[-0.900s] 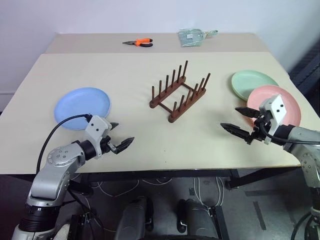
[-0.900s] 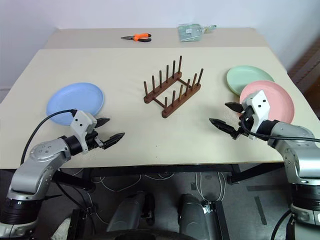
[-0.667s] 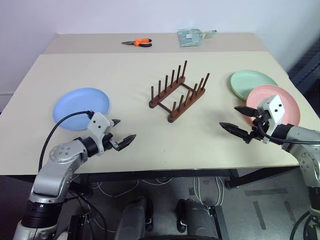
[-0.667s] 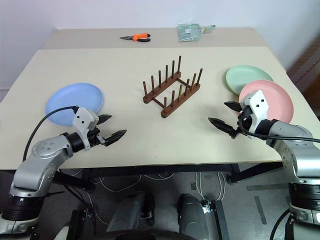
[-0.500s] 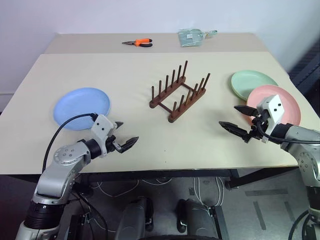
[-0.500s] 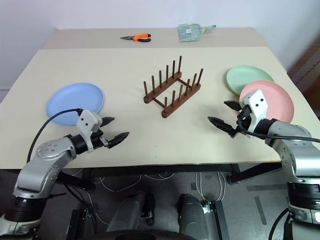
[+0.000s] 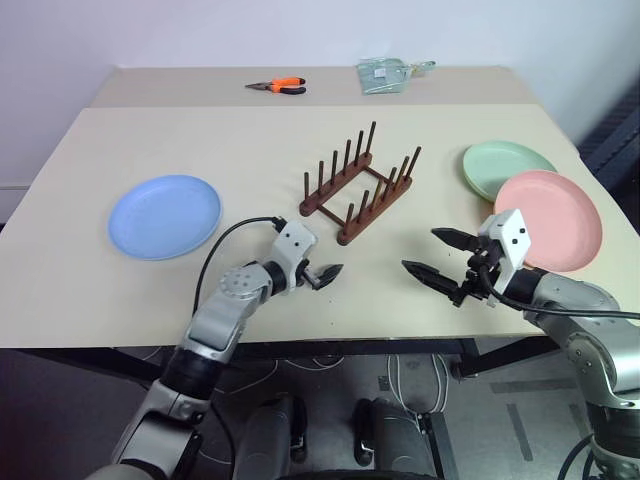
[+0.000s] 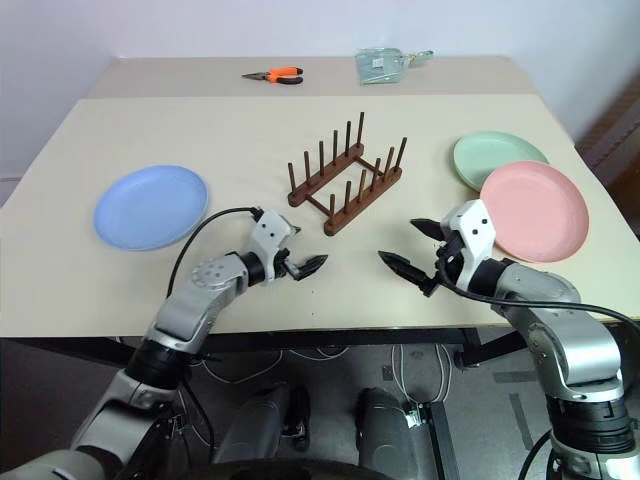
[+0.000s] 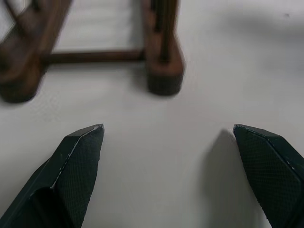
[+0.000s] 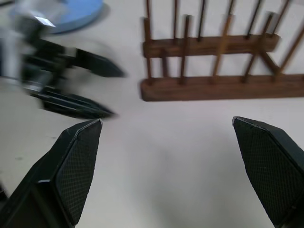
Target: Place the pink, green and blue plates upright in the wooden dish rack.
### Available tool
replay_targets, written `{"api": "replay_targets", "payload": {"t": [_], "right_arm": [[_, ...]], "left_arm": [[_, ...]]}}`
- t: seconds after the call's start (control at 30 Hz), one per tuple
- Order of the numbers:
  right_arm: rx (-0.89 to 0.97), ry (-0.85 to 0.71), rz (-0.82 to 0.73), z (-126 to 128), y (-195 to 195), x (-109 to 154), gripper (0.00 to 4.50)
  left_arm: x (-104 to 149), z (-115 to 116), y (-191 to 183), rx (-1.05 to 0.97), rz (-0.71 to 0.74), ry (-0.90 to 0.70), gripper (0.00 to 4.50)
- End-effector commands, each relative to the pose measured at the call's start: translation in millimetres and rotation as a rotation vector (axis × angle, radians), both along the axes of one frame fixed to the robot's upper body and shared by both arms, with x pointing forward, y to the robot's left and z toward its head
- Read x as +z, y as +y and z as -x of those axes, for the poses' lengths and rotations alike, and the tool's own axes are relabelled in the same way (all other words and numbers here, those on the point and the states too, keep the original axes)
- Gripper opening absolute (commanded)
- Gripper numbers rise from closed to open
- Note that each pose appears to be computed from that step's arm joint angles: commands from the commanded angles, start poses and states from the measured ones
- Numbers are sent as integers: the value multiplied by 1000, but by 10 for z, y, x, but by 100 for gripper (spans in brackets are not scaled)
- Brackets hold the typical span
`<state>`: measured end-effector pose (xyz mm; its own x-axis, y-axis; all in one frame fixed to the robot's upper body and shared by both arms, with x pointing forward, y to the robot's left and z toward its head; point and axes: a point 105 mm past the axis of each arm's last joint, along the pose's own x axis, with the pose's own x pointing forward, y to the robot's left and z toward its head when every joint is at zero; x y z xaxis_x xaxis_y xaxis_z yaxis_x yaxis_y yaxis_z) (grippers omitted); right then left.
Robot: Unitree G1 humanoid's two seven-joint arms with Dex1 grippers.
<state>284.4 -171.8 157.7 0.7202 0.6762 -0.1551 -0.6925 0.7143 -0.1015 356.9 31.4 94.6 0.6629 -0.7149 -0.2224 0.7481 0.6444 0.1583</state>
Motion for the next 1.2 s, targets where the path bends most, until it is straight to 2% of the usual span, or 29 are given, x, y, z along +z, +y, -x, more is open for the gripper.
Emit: {"api": "replay_targets", "payload": {"t": [0.03,0.1,0.2,0.37,0.4,0.5,0.67,0.73,0.8,1.03,1.07,1.1,1.13,1.2], "right_arm": [[5,-43,-8,49,86,78,450],[-2,-47,-5,52,104,60,450],[-7,-50,3,47,111,40,450],[-8,-57,16,21,112,24,450],[-8,-59,18,16,114,23,450],[-14,-62,43,19,48,22,450],[-78,-66,99,1,-264,55,450],[-98,-68,119,1,-365,63,450],[-104,-69,130,10,-406,61,450],[-129,-54,152,63,-444,-14,450],[-135,-37,158,69,-463,-47,450],[-142,-22,167,72,-485,-78,425],[-150,-6,179,72,-508,-116,395],[-149,19,210,78,-528,-195,315]], "left_arm": [[-87,-131,-183,7,-24,-2,446],[-84,-185,-324,3,1,10,446],[-64,-205,-429,-6,41,14,365],[-62,-113,-482,-74,44,-11,109],[-60,-97,-476,-86,44,-17,74],[-7,-28,-448,-164,39,-44,74],[74,273,-336,-471,20,-33,74],[-6,282,-214,-531,-71,-26,74],[-78,186,-84,-516,-142,-12,74],[-89,-316,372,-167,-223,-72,420],[-82,-310,445,-137,-217,-72,420],[-70,-276,478,-133,-210,-78,425],[-56,-236,502,-125,-196,-79,408],[-28,-82,494,-147,-155,-57,335]]}}
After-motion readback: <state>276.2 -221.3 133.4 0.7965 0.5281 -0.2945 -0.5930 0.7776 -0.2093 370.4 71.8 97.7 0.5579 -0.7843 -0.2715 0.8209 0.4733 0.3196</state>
